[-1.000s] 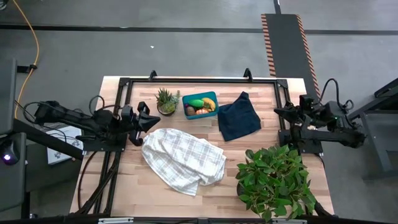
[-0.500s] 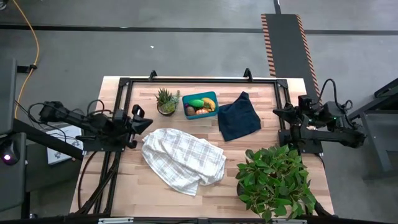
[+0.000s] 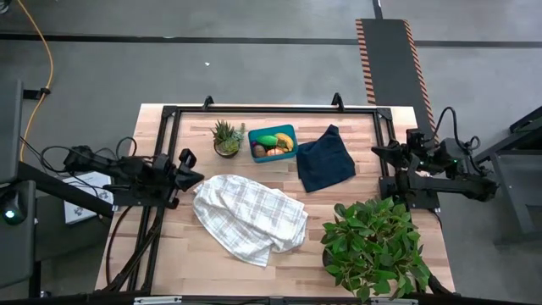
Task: Pick and placing Produce into tupperware
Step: Return to Home Position
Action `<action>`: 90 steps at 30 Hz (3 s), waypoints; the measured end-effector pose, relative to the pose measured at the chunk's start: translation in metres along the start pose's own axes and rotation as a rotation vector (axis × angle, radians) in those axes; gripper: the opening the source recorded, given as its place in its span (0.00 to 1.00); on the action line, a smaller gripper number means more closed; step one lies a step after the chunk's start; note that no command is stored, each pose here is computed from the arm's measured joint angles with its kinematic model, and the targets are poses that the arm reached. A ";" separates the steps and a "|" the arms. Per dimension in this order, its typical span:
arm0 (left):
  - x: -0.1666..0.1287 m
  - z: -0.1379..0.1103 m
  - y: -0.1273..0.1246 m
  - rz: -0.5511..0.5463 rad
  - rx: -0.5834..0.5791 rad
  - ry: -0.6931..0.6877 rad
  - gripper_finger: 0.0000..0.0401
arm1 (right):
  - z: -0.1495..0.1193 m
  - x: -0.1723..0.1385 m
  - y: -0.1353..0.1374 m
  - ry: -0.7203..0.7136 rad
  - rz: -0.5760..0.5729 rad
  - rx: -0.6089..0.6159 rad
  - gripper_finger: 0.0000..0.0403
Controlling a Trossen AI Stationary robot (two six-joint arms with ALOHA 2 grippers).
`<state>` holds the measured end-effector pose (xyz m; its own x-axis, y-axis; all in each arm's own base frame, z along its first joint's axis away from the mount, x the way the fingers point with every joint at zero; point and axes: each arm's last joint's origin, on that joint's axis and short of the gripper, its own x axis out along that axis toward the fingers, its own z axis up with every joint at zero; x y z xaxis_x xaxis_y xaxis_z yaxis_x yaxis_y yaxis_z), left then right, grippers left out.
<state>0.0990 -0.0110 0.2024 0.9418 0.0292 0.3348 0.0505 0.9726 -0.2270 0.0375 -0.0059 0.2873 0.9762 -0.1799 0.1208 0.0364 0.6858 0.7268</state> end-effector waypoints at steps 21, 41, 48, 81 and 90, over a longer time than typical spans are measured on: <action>-0.009 -0.009 0.002 -0.034 0.070 0.115 0.00 | 0.000 0.000 -0.004 -0.037 -0.075 0.026 0.00; -0.014 -0.031 0.003 -0.092 -0.040 0.365 0.00 | -0.003 -0.001 -0.008 -0.029 -0.132 0.042 0.00; -0.015 -0.031 0.001 -0.158 -0.052 0.379 0.00 | -0.003 -0.001 -0.008 -0.027 -0.133 0.042 0.00; -0.015 -0.031 0.002 -0.130 -0.090 0.379 0.00 | 0.031 -0.024 0.043 -0.107 0.477 -0.446 0.00; -0.015 -0.031 0.002 -0.130 -0.089 0.379 0.00 | 0.029 -0.023 0.041 -0.082 0.462 -0.505 0.00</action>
<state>0.0955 -0.0168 0.1686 0.9806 -0.1959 0.0090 0.1901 0.9382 -0.2890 0.0109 0.0060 0.3336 0.8969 0.1708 0.4079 -0.2651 0.9460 0.1867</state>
